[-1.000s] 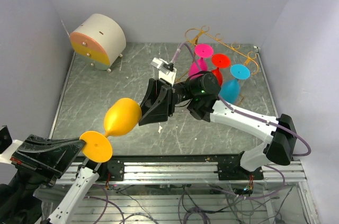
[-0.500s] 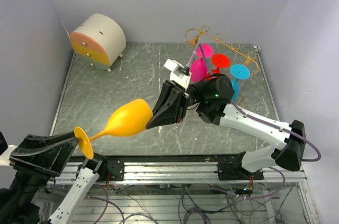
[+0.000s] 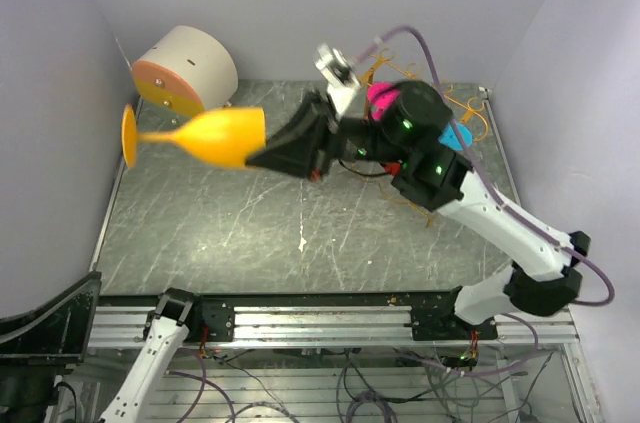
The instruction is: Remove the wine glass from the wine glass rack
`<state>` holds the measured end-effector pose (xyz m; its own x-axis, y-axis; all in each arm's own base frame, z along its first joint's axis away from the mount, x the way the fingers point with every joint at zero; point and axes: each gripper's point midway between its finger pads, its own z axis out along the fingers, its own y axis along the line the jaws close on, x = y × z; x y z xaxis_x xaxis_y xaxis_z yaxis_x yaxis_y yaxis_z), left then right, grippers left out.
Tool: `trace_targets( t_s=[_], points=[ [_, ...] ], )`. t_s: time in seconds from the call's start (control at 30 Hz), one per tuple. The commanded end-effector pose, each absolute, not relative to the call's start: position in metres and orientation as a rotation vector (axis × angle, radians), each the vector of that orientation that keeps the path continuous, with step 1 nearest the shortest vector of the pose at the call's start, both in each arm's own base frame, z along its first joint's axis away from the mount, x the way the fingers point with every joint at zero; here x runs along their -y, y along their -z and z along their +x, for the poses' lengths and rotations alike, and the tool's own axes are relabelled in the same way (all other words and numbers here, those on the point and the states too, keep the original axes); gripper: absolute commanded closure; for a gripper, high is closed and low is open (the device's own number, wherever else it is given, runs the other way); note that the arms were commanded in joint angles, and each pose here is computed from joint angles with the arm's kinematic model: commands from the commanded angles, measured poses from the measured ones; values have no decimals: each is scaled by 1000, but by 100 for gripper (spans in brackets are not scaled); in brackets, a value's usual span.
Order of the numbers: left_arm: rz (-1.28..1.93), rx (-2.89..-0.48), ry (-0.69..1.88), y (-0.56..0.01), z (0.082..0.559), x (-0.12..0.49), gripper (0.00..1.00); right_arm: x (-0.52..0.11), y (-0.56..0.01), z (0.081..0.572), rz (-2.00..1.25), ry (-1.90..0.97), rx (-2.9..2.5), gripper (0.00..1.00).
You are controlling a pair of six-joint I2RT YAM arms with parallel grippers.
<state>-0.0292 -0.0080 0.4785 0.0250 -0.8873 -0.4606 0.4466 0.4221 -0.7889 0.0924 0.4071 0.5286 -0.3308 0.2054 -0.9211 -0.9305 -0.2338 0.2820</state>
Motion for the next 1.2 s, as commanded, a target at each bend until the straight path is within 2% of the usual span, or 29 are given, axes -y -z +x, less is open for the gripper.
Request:
trace_targets(
  t_s=[0.0,0.03,0.07,0.17,0.23,0.53,0.87,1.17],
  points=[
    [-535,-1411,743,-438,7,8,35,-454,-438,182,-880,-1170,-1689,100],
    [-520,-1443,696,-436,8,9,36,-466,-423,193,-876,-1073,-1757,100],
    [-498,-1473,646,-435,10,10,37,-471,-441,200,-843,-1019,-1741,100],
    [-466,-1546,542,-430,12,11,43,-502,-395,225,-845,-860,-1858,100],
    [-449,-1583,493,-427,12,11,46,-500,-374,237,-819,-771,-1903,100],
    [-397,-1716,420,-400,22,21,48,-495,-284,240,-945,-537,-2084,100],
    [-402,-1744,426,-385,26,29,53,-496,-215,226,-1155,-459,-2205,100],
    [-398,-1778,429,-372,25,37,54,-503,-183,227,-1237,-447,-2237,100]
  ],
)
